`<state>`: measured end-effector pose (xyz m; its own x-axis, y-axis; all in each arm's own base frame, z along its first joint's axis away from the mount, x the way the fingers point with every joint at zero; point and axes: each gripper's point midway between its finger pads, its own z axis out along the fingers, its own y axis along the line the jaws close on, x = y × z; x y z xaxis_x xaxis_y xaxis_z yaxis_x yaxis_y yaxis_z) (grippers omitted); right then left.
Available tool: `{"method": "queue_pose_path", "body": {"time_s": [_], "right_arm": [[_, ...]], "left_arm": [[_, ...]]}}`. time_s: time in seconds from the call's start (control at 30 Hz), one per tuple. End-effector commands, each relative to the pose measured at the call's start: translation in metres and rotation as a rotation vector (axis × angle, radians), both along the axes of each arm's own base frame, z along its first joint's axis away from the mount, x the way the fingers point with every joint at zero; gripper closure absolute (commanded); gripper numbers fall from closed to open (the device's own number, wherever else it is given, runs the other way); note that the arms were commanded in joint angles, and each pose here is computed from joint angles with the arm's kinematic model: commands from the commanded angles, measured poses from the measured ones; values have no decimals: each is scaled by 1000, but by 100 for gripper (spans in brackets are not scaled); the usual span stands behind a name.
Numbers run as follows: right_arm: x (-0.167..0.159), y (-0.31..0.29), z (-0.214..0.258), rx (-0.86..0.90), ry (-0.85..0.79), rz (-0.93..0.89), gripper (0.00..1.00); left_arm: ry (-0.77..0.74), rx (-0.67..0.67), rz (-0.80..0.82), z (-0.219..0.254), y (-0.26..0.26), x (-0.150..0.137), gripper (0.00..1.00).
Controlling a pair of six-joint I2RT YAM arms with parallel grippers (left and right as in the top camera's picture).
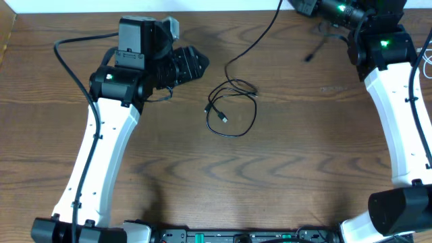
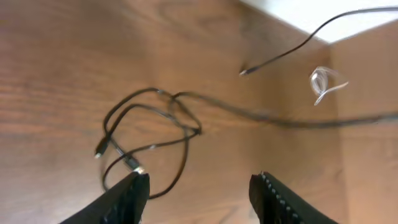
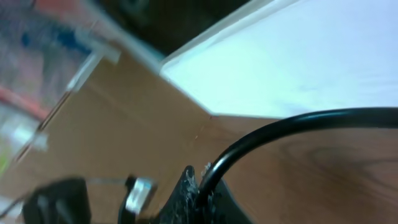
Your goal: Untangle cables
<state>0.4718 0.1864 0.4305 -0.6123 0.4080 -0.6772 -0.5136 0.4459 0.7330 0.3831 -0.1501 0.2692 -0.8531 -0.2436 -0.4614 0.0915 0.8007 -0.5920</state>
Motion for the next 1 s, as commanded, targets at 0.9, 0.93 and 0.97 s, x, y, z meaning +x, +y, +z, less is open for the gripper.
{"method": "queue_pose_path", "body": {"time_s": [0.9,0.93,0.97], "right_arm": [[88,-66,-20,-289,-128,-899,99],[88,-76,-18,-317,-143,-951,99],[86,-96,-5,-426,-217,-1031,99]], "left_arm": [[-30,77,-79,-11,1,3,43],[-30,77,-79,-11,1,2,43],[-30,77,-79,-11,1,2,43]]}}
